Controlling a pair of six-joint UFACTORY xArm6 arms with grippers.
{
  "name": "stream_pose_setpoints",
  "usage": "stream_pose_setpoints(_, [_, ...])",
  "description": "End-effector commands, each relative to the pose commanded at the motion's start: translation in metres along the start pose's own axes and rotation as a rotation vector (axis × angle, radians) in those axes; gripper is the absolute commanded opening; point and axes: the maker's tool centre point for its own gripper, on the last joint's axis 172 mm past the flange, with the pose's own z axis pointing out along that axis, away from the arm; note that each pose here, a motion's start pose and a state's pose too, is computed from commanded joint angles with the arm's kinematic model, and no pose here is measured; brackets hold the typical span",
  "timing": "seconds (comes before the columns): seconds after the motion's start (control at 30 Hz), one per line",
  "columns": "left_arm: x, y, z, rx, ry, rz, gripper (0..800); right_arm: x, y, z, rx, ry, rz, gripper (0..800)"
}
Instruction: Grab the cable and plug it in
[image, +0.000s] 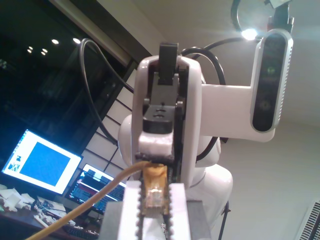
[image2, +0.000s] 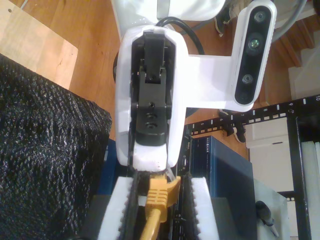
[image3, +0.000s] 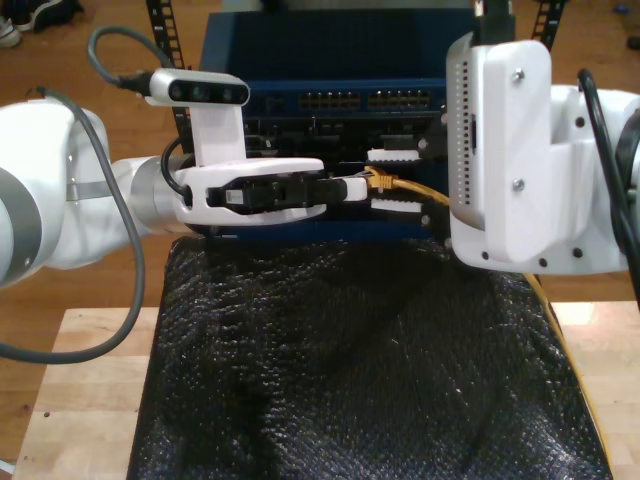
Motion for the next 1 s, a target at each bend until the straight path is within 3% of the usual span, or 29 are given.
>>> stream_pose_setpoints(0.23, [0.0000, 0.0000, 0.0000, 0.000, 0.000, -0.003, 62, 0.0000, 0.0000, 0.0000, 0.000, 0.000, 0.000, 182])
stream_pose_setpoints(0.37, [0.0000, 0.0008, 0.0002, -0.003, 0.000, -0.006, 94, -0.0001, -0.0004, -0.0001, 0.000, 0.000, 0.000, 95])
stream_pose_setpoints(0.57, [0.0000, 0.0034, 0.0008, -0.014, -0.001, -0.028, 278, -0.0001, -0.0004, -0.0001, 0.000, 0.000, 0.000, 34])
stream_pose_setpoints(0.63, [0.0003, 0.0035, 0.0008, -0.014, -0.002, -0.037, 303, -0.0001, -0.0004, -0.0001, 0.000, 0.000, 0.000, 24])
stream_pose_setpoints(0.7, [0.0010, 0.0049, 0.0009, -0.016, -0.001, -0.034, 459, -0.0001, -0.0004, -0.0001, 0.000, 0.000, 0.000, 16])
stream_pose_setpoints(0.87, [0.0013, 0.0058, 0.0012, -0.019, -0.003, -0.035, 534, 0.0000, -0.0004, -0.0001, 0.000, 0.001, 0.018, 3])
stream_pose_setpoints(0.97, [0.0025, 0.0048, -0.0007, -0.011, 0.001, -0.030, 701, 0.0000, 0.0000, 0.0000, 0.000, 0.000, 0.043, 3])
stream_pose_setpoints(1.0, [0.0029, 0.0041, -0.0008, -0.008, 0.000, -0.028, 723, 0.0000, 0.0004, -0.0001, -0.002, 0.000, 0.044, 3])
